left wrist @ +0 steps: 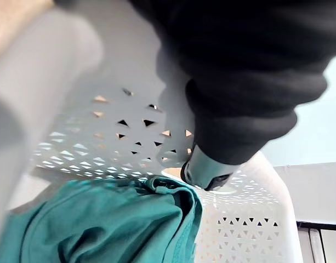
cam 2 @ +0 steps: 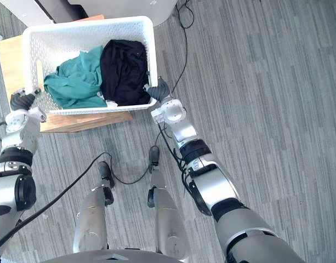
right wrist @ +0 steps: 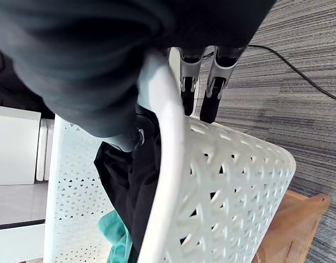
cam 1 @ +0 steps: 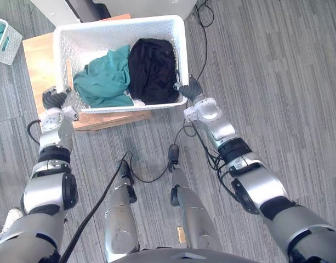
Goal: Pick up the laundry basket with both hands and put the clothes into the washing machine.
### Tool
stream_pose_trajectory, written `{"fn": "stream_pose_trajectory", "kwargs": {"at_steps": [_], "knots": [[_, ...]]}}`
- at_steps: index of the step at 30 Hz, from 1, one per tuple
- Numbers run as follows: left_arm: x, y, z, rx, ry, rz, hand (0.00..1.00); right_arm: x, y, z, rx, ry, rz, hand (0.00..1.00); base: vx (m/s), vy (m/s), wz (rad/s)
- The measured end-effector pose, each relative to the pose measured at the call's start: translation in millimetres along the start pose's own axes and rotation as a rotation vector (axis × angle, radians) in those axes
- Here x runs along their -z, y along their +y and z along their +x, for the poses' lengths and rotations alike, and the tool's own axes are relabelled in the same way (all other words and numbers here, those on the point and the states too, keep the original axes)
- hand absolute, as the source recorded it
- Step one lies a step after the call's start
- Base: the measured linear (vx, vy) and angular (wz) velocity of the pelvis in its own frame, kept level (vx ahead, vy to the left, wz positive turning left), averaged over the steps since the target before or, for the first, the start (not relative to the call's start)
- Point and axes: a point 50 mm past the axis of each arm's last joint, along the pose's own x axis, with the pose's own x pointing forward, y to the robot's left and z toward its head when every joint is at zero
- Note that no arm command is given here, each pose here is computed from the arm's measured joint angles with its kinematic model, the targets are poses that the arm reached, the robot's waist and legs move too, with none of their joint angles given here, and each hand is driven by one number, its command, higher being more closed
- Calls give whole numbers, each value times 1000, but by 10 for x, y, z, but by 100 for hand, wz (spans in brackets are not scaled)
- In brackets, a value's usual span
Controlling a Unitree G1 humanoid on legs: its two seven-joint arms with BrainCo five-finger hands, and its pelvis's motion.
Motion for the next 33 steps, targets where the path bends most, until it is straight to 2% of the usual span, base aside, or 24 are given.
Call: {"fn": "stream_pose_trajectory", "kwargs": {"at_steps": [7,13,15,19,28,33], "knots": [[385,129,-299,89,15,149,100,162,-96,-369,4,-36,-17,100,66,24,15],[654,361,-693,147,29,195,100,374,-76,-694,-27,-4,-2,100,81,42,18],[822,505,-880,167,77,220,100,500,-39,-817,-56,24,17,100,41,39,19],[1117,598,-1132,235,183,261,100,749,-73,-1021,-69,109,64,100,31,49,17],[1736,708,-1760,293,432,222,100,1209,-102,-1512,-51,282,141,100,35,42,8],[2034,754,-2090,277,571,180,100,1279,-88,-1592,-46,302,170,100,-18,9,-8]]}}
